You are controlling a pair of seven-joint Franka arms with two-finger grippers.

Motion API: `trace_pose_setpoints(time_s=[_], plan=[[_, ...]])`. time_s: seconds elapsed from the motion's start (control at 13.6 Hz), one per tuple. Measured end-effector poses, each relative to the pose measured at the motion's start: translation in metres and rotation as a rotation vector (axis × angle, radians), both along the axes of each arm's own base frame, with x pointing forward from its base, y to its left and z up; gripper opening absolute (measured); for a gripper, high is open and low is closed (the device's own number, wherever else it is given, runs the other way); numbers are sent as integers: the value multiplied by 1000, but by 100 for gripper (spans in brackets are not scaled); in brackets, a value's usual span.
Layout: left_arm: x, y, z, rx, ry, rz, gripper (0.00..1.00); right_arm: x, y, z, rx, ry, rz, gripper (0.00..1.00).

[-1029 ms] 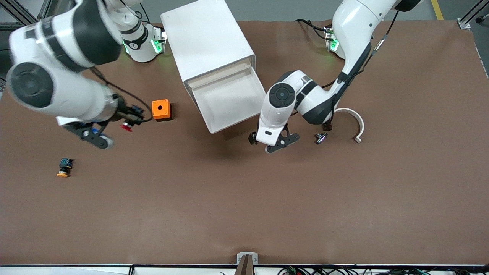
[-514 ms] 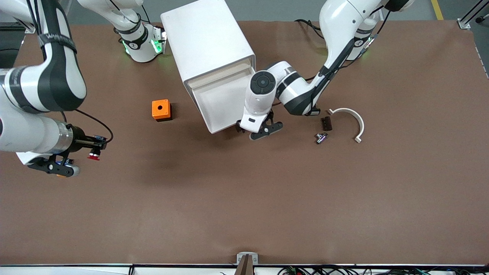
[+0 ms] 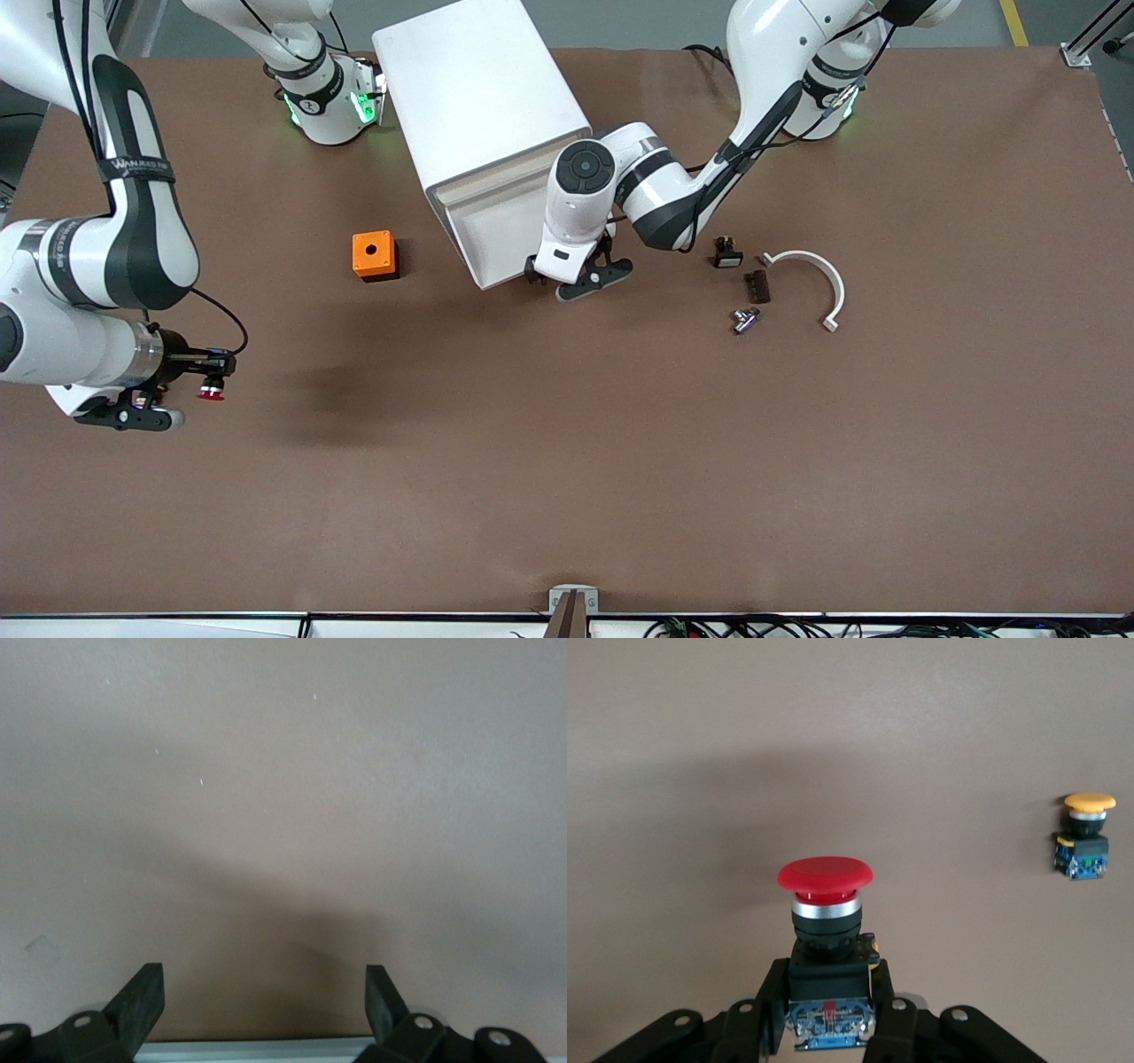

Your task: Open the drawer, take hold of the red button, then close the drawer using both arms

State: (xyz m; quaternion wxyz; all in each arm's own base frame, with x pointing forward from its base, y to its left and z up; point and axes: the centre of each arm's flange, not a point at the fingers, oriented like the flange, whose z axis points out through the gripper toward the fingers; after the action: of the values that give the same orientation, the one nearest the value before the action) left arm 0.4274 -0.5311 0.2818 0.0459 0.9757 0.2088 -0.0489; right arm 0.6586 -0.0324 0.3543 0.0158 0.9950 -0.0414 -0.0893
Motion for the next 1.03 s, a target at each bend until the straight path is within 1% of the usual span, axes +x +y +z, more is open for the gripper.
trace_pose_setpoints(time_s=[0.29, 0.44, 0.88, 1.03], plan=[[-21, -16, 4, -14, 19, 12, 100, -5, -33, -41, -9, -15, 25, 41], [-32, -24, 5, -14, 24, 11, 100, -8, -45, -57, -18, -12, 34, 41], [-79, -54, 4, -17, 53, -3, 100, -11, -66, -107, -13, 9, 33, 41], [-85, -58, 4, -20, 63, -6, 100, -10, -68, -121, -11, -5, 32, 41]])
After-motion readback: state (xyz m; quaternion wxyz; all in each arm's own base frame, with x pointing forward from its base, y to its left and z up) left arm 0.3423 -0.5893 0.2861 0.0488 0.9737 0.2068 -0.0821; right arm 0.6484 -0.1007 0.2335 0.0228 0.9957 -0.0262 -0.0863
